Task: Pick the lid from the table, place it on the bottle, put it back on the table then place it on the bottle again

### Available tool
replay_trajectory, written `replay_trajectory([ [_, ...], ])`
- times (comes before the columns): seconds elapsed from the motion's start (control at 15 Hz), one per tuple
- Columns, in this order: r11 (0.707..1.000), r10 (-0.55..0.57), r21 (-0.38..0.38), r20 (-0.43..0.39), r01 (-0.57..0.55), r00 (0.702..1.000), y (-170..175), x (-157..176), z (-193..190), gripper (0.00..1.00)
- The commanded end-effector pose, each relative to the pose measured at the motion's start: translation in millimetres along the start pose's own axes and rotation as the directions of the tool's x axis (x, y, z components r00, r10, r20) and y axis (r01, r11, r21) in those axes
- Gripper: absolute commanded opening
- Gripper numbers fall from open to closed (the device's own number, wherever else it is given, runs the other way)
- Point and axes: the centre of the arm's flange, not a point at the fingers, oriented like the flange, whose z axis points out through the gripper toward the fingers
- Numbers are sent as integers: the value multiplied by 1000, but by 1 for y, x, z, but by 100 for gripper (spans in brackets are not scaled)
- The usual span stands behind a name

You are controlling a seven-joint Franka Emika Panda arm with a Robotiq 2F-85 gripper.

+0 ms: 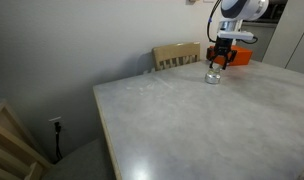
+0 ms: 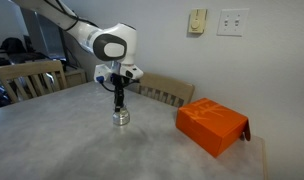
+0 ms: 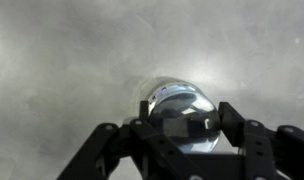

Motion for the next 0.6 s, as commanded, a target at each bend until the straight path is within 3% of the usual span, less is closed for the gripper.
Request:
replay_trajectory([
  [0.0,1000,6,-7,8,-6,1000,-4,18,-10,44],
  [0.53,1000,-15,-6,52,15,999,-18,30,3,44],
])
